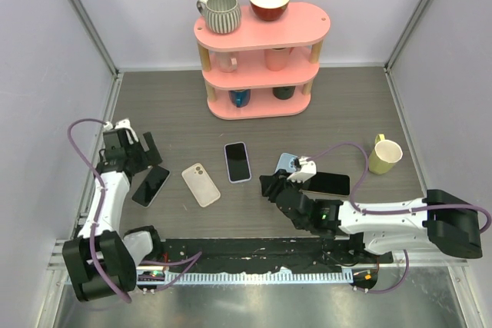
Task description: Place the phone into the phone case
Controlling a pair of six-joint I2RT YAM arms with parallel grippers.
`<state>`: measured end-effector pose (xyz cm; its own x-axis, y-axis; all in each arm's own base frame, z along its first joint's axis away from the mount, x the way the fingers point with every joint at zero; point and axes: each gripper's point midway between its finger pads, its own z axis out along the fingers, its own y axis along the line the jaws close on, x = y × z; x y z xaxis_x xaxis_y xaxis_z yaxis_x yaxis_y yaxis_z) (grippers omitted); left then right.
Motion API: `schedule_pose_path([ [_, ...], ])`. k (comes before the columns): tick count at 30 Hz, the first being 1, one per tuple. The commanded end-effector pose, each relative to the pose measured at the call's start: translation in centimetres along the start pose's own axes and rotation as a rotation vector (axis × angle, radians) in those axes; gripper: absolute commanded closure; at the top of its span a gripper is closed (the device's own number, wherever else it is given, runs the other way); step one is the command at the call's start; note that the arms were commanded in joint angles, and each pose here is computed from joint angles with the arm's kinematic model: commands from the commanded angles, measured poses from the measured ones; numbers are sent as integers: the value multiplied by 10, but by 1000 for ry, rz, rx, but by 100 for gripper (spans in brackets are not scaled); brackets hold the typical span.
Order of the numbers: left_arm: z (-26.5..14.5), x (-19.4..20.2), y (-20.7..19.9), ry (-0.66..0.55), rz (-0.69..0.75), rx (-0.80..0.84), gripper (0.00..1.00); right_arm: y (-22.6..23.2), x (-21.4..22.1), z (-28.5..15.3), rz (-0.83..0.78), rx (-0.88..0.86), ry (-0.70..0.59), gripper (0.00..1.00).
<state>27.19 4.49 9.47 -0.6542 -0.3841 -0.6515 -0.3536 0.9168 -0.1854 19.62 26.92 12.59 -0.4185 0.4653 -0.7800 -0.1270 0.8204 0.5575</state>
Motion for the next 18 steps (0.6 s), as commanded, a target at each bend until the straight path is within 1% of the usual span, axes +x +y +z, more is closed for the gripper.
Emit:
schedule_pose_path([
  [1, 4, -24, -15, -43, 238, 96, 5, -6, -17, 0, 31, 21, -79, 57],
  [2, 6, -16, -13, 10, 282, 90, 5, -7, -17, -1, 32, 20, -80, 57],
  [3, 6, -25, -5, 6, 373, 41, 4, -6, -20, -2, 39, 16, -86, 57],
  [5, 15, -21, -1, 41, 444, 10, 3, -9, -20, -2, 35, 19, -88, 57],
  [6, 20, -19, -1, 57, 471, 20, 2, -10, -21, -2, 36, 22, -93, 57],
  [7, 24, -18, -6, 72, 481, 48, 3, -11, -22, -2, 35, 25, -95, 57],
  [8, 29, -10, -13, 109, 482, 90, 3, -10, -23, -3, 40, 22, -97, 57],
  [9, 38, 4, -17, 172, 484, 123, 3, -9, -24, -3, 34, 19, -98, 57],
  [10, 41, 8, -25, 194, 510, 144, 4, -7, -28, -5, 42, 12, -102, 57],
  [12, 45, 21, -23, 266, 575, 115, 3, -8, -31, -7, 35, 10, -106, 57],
  [13, 43, 28, -20, 305, 642, 99, 2, -9, -36, -10, 45, 9, -118, 57],
  [15, 43, 34, -19, 359, 673, 121, 2, -15, -39, -12, 43, 15, -126, 57],
  [16, 41, 35, -18, 371, 694, 127, 2, -21, -36, -13, 37, 19, -126, 57],
  [18, 40, 34, -23, 370, 686, 151, 2, -25, -42, -17, 58, 13, -145, 57],
])
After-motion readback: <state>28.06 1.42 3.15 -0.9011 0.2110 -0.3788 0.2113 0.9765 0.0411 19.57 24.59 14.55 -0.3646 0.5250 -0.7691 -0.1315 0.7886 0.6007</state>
